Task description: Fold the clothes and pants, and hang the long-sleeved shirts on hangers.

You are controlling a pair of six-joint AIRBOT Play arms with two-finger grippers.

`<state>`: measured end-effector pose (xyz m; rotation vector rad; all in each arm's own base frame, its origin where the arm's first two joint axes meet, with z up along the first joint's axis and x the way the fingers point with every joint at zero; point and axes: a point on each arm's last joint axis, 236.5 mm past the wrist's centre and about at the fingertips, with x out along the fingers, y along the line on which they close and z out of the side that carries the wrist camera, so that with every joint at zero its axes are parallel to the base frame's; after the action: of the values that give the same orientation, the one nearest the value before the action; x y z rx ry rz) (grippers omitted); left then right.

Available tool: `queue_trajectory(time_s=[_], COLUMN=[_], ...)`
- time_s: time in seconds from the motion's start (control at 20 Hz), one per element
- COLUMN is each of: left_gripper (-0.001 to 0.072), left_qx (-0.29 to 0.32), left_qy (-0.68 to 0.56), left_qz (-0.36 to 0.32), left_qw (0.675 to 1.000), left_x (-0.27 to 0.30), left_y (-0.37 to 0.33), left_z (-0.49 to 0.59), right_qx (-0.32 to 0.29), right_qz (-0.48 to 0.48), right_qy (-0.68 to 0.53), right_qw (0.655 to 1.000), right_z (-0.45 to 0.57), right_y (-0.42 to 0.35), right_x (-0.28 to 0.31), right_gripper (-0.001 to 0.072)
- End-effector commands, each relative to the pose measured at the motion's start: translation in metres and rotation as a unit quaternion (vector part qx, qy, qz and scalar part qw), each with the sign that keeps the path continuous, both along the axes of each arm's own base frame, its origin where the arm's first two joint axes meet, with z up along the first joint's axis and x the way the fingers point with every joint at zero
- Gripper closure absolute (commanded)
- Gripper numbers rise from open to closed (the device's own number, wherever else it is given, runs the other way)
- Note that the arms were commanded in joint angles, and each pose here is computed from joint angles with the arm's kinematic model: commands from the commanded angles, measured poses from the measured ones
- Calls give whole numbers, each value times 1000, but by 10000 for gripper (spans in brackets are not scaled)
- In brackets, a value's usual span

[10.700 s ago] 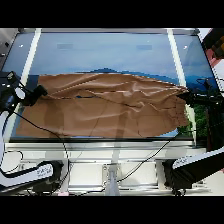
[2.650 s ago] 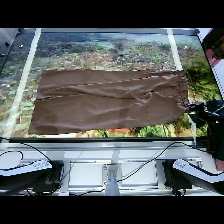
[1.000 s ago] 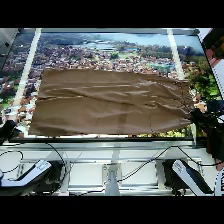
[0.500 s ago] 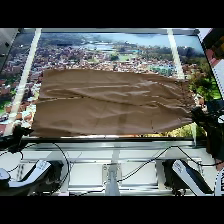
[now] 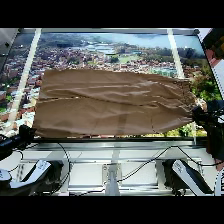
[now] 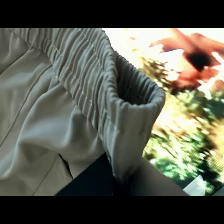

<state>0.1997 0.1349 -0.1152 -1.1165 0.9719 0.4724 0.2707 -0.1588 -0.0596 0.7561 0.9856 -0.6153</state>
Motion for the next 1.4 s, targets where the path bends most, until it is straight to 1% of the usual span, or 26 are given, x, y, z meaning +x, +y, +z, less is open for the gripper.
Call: queue_trajectory(time_s=[0.0, 0.05, 0.2, 0.35, 0.45, 0.6, 0.8, 0.85, 0.95, 1.1, 1.2, 1.35], left_gripper=[517, 695, 689, 690, 691, 692, 692, 693, 693, 693, 693, 693], left_qx=[25, 27, 24, 52, 100, 183, 243, 248, 250, 283, 304, 307], left_qy=[-11, -12, -54, -119, -143, -179, -207, -211, -221, -235, -250, -300], left_qz=[-8, -12, -1, -15, -22, -25, 0, 13, 31, 32, 48, 84], left_qw=[1000, 999, 998, 991, 984, 966, 948, 945, 942, 929, 918, 899], left_x=[3, 3, 20, 43, 51, 57, 58, 57, 57, 59, 61, 71], left_y=[6, 6, 8, 16, 30, 43, 53, 55, 57, 65, 75, 82], left_z=[-2, -2, 13, 51, 83, 138, 184, 190, 203, 232, 254, 284], right_qx=[3, 3, 2, -9, 1, 22, 29, 26, 17, -15, -44, -66], right_qz=[-2, -2, 9, 43, 95, 143, 184, 195, 201, 213, 209, 189], right_qy=[-5, -6, 0, 39, 75, 113, 151, 163, 171, 159, 147, 122], right_qw=[1000, 1000, 1000, 998, 993, 983, 971, 967, 964, 964, 966, 972], right_z=[2, 3, 14, 32, 42, 51, 69, 75, 91, 118, 131, 139], right_y=[1, 2, 4, 5, 15, 29, 35, 34, 30, 19, 8, -2], right_x=[2, 2, -2, -15, -27, -43, -60, -65, -68, -61, -54, -40], right_gripper=[683, 683, 683, 683, 683, 683, 683, 683, 683, 683, 683, 683])
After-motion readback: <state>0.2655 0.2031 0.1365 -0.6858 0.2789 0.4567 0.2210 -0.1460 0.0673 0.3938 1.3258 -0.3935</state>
